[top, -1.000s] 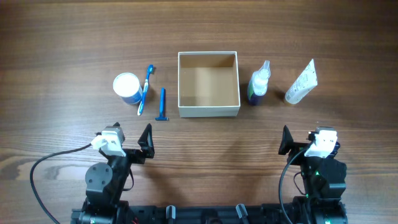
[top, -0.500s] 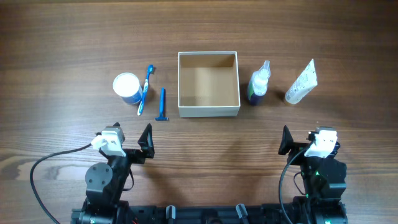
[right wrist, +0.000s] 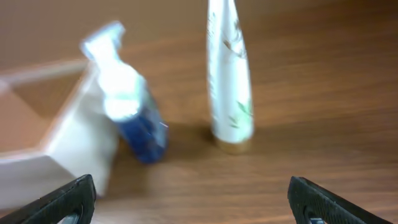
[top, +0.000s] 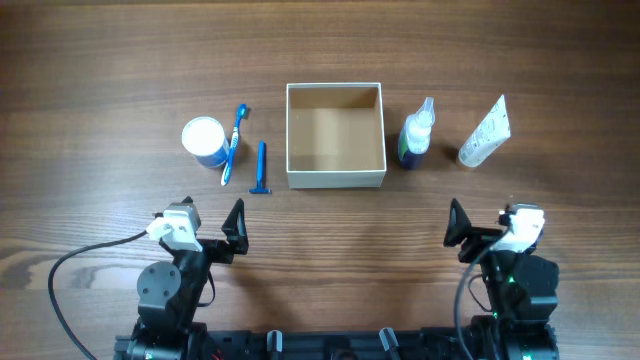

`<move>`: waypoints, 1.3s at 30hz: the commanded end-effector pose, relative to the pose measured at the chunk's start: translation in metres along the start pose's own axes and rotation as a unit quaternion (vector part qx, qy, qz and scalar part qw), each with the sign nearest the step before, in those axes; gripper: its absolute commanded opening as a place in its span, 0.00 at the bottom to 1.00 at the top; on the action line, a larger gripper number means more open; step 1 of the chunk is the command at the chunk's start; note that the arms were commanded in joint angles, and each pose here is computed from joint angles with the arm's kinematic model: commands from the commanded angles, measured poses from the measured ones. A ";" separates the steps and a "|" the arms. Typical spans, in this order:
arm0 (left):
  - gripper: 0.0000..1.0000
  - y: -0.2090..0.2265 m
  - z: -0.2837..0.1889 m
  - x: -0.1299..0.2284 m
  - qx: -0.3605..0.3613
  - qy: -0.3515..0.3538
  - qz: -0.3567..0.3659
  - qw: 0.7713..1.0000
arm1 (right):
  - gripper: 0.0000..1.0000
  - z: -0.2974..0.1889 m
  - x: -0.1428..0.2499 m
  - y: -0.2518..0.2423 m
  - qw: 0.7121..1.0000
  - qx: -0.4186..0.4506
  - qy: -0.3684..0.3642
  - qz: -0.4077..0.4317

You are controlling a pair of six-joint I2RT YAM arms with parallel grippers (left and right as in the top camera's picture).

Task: Pack container
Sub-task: 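Move the right gripper toward the blue soap pump bottle, then grasp the blue soap pump bottle with the right gripper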

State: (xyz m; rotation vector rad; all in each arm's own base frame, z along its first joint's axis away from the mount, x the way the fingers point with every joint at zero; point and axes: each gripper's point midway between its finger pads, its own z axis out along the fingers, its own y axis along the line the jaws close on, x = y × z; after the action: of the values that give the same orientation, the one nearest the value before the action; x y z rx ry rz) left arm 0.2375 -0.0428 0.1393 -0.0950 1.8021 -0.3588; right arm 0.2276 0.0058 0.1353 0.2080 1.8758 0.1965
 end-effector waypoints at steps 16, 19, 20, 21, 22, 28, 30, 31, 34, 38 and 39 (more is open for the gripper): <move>1.00 0.000 0.000 0.000 0.002 -0.002 0.007 1.000 | 0.99 -0.040 -0.106 0.079 0.985 -0.160 -0.014 0.066; 1.00 0.000 0.000 0.000 0.002 -0.002 0.007 1.000 | 0.99 -0.042 -0.147 0.082 0.991 -0.127 0.010 0.026; 1.00 0.000 0.000 0.000 0.002 -0.002 0.007 1.000 | 1.00 -0.042 -0.157 0.082 0.992 -0.120 0.017 0.020; 1.00 0.000 0.000 0.000 0.002 -0.002 0.007 1.000 | 1.00 -0.040 -0.170 0.083 0.993 -0.109 0.027 0.020; 1.00 0.000 0.000 0.000 0.002 -0.002 0.007 1.000 | 1.00 -0.039 -0.184 0.084 0.994 -0.100 0.038 0.021; 1.00 0.000 0.000 0.000 0.002 -0.002 0.007 1.000 | 1.00 -0.010 -0.238 0.098 0.990 -0.084 0.108 0.022; 1.00 0.000 0.000 0.000 0.002 -0.002 0.007 1.000 | 0.99 0.006 -0.234 0.102 0.987 -0.081 0.141 0.006; 1.00 0.000 0.000 0.000 0.002 -0.002 0.007 1.000 | 1.00 0.015 -0.228 0.103 0.984 -0.077 0.161 0.001; 1.00 0.000 0.000 0.000 0.002 -0.002 0.007 1.000 | 1.00 0.042 -0.198 0.108 0.973 -0.061 0.222 -0.013; 1.00 0.000 0.000 0.000 0.002 -0.002 0.007 1.000 | 1.00 0.089 -0.132 0.107 0.945 0.020 0.320 -0.068; 1.00 0.000 0.000 0.000 0.002 -0.002 0.007 1.000 | 1.00 0.094 -0.125 0.103 0.941 0.037 0.329 -0.068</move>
State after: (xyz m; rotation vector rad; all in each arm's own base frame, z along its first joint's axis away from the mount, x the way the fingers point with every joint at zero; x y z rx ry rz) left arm 0.2376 -0.0429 0.1392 -0.0950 1.8013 -0.3589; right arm 0.3447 0.0867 0.2813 0.0304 2.4687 0.3484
